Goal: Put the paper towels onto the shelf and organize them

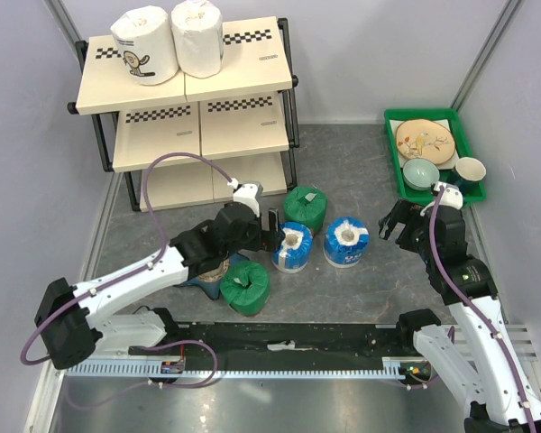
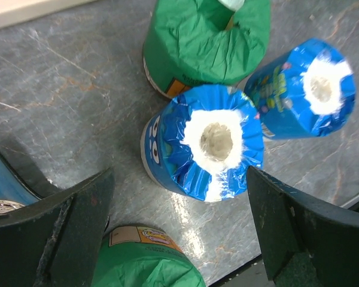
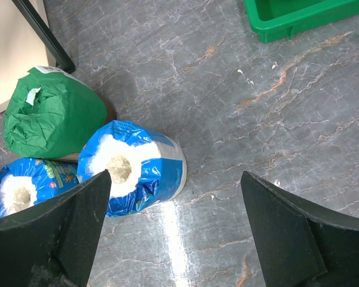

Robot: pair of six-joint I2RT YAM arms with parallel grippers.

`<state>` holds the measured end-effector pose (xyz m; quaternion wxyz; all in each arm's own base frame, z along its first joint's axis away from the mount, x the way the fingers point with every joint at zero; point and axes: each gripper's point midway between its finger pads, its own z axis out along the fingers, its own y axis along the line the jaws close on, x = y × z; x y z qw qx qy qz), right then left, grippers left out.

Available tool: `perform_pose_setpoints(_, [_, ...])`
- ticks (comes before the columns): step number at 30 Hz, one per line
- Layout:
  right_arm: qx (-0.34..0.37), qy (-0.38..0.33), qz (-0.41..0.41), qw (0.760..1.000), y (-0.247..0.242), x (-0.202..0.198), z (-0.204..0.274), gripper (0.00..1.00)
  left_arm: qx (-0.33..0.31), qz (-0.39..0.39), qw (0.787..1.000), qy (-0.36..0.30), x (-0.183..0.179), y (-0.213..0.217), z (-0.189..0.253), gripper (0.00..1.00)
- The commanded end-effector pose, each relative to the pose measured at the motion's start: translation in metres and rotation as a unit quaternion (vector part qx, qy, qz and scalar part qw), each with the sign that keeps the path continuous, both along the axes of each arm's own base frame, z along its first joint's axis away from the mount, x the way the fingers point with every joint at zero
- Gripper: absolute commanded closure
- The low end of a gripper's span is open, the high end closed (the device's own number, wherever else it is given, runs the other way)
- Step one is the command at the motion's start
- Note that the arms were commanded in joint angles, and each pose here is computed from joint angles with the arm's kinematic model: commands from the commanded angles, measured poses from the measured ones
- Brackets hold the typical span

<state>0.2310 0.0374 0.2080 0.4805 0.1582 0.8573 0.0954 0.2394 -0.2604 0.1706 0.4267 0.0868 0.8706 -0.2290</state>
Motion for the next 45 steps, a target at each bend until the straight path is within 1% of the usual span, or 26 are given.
perform_pose_setpoints(1, [-0.002,-0.014,-0.003,1.000,-0.001,0.004,0.004,0.02,-0.006,0.000,1.000,0.001,0.001,-0.011,-0.012,0.04])
perform_pose_setpoints(7, [-0.001,-0.014,-0.003,1.000,-0.001,0.004,0.004,0.02,-0.010,-0.006,1.000,0.022,0.000,-0.020,-0.030,0.06])
perform_pose_setpoints(15, [-0.001,-0.013,-0.002,1.000,-0.001,0.004,0.004,0.02,-0.005,-0.010,0.999,0.031,0.003,-0.027,-0.041,0.07])
perform_pose_setpoints(45, [0.000,-0.016,-0.002,1.000,-0.001,0.003,0.006,0.02,-0.013,-0.001,0.999,0.038,0.011,-0.038,-0.045,0.11])
